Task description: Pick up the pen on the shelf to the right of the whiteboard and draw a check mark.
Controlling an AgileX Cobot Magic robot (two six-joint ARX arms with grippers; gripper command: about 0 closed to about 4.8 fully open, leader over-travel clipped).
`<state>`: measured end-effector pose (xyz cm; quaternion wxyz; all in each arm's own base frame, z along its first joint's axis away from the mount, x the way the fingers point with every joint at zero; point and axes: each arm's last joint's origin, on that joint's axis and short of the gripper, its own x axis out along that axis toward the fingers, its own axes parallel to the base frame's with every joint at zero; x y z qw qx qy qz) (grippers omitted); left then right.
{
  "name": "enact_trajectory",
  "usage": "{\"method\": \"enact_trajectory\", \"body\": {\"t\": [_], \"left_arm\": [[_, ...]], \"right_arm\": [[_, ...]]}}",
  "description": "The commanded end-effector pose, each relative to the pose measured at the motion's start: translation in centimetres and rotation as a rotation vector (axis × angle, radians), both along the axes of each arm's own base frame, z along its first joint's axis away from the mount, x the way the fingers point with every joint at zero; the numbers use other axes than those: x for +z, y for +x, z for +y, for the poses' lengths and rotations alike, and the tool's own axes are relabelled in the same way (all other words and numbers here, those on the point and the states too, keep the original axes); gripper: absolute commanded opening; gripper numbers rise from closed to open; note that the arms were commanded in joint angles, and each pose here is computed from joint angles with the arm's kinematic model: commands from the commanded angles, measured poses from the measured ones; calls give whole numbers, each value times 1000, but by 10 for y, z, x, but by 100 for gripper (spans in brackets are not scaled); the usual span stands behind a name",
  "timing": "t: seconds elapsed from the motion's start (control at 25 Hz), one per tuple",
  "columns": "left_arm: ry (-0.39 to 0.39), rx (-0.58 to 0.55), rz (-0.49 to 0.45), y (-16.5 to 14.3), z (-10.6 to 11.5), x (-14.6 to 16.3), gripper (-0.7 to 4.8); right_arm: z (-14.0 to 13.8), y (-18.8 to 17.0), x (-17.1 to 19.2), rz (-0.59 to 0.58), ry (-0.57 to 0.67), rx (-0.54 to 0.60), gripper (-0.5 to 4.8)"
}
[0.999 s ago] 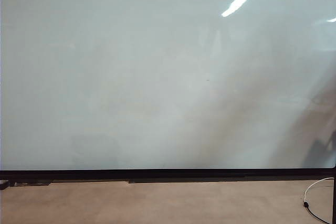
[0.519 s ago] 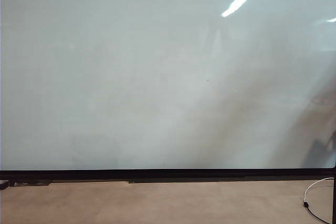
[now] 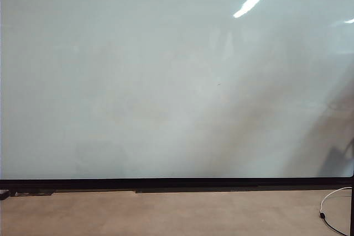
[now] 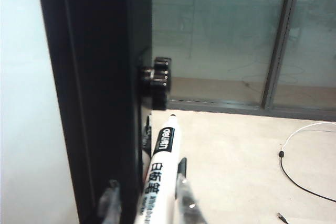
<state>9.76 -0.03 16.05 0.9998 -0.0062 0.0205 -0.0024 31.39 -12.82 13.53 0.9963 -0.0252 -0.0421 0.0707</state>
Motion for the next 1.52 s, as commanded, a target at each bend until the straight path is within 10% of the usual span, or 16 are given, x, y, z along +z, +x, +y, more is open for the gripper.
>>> {"method": "enact_trajectory", "body": {"t": [0.04,0.24,1.04,1.28,1.52], "left_arm": [[5,0,-16,0,0,2,-5],[5,0,-15,0,0,2,-5],[5,0,-15,0,0,2,-4],[5,-1,-16,0,0,2,-4],[5,0,-16,0,0,2,-4]], "right_arm": [[0,0,3,-18,-5,-2,81],[0,0,3,-19,-5,-2,-8],[-1,-25,26,-78,-4,-292,-9],[40,-67,34,-88,22,-494,-9],[88,-104,36,-105,7,-454,-9]]}}
